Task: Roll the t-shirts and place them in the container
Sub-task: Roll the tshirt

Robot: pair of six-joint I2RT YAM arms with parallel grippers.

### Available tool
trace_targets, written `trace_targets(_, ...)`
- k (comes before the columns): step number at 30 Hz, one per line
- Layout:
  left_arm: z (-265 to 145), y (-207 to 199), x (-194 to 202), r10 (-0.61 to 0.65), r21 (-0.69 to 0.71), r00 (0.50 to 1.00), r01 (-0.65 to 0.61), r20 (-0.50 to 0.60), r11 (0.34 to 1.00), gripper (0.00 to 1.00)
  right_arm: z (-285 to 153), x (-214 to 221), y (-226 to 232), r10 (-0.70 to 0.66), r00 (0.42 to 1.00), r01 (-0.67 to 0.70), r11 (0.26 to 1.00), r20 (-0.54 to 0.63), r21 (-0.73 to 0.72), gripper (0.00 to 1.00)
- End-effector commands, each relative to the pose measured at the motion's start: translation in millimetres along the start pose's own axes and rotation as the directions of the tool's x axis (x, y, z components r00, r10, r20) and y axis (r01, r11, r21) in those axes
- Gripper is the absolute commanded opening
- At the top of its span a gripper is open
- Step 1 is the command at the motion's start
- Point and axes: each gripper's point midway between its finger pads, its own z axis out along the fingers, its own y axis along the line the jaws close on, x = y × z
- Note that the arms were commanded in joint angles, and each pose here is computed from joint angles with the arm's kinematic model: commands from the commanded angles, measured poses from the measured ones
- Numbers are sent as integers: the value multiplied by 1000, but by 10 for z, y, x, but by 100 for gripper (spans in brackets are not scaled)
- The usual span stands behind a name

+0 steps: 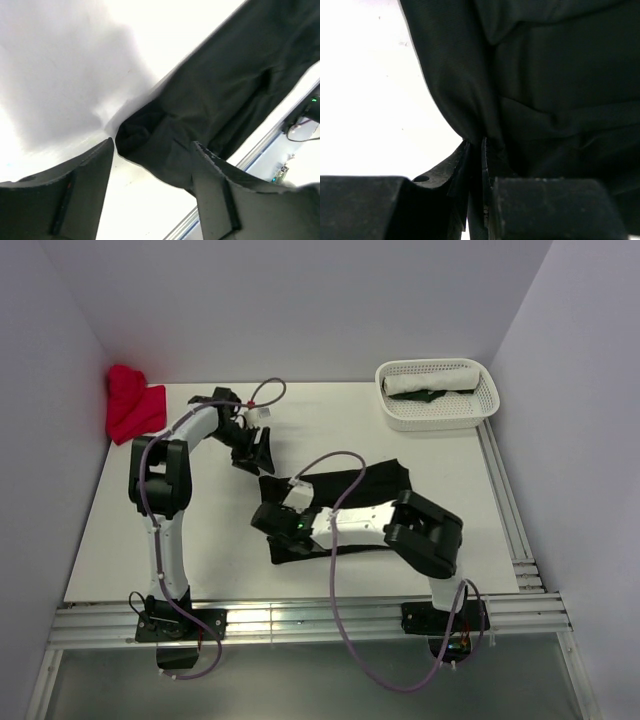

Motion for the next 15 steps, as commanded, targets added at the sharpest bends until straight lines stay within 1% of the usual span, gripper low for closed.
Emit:
trace_targets(1, -358, -216, -318, 101, 85, 989, -110, 105, 990, 69, -110, -132, 323, 208, 973, -226, 941, -98, -250, 12)
trace_targets(3, -488, -262, -368, 108, 132, 984, -127, 144, 983, 71, -130, -182, 316, 285, 950, -312, 886, -128, -343, 12)
trace_targets(4, -544, -287, -355, 109, 149, 982, -132, 153, 980, 72, -80, -112, 166, 298, 939, -340, 877, -170, -339, 12)
trace_targets(5, -569, -326, -331, 106, 186, 982, -135, 157, 973, 72, -126, -218, 276, 353, 916, -400, 822, -189, -405, 12)
trace_targets(6, -591, -302, -311, 115, 195, 980, -146, 162, 970, 72, -130, -214, 273, 369, 905, -426, 799, -212, -425, 12)
trace_targets(7, -553, -281, -235, 105, 210, 984, -134, 146, 968, 72, -63, -177, 133, 391, 891, -453, 788, -230, -417, 12)
trace_targets(8, -531, -287, -196, 111, 229, 983, -143, 145, 963, 72, -146, -252, 260, 424, 863, -506, 716, -276, -481, 12)
trace_targets(10, -441, -228, -72, 92, 245, 988, -121, 126, 962, 72, -92, -217, 218, 454, 833, -553, 674, -316, -490, 12)
trace_targets(11, -417, -214, -75, 103, 246, 985, -134, 137, 960, 72, -140, -256, 248, 477, 805, -593, 616, -352, -519, 12)
trace_targets(13, -327, -197, 37, 81, 277, 990, -110, 116, 954, 72, -64, -192, 187, 497, 782, -622, 592, -376, -512, 12)
trace_targets(14, -292, -188, 68, 76, 288, 991, -105, 111, 952, 72, -105, -236, 240, 512, 762, -645, 549, -396, -532, 12)
trace_targets(15, -258, -177, 73, 75, 297, 990, -107, 116, 949, 73, -54, -188, 214, 516, 753, -656, 545, -408, -522, 12)
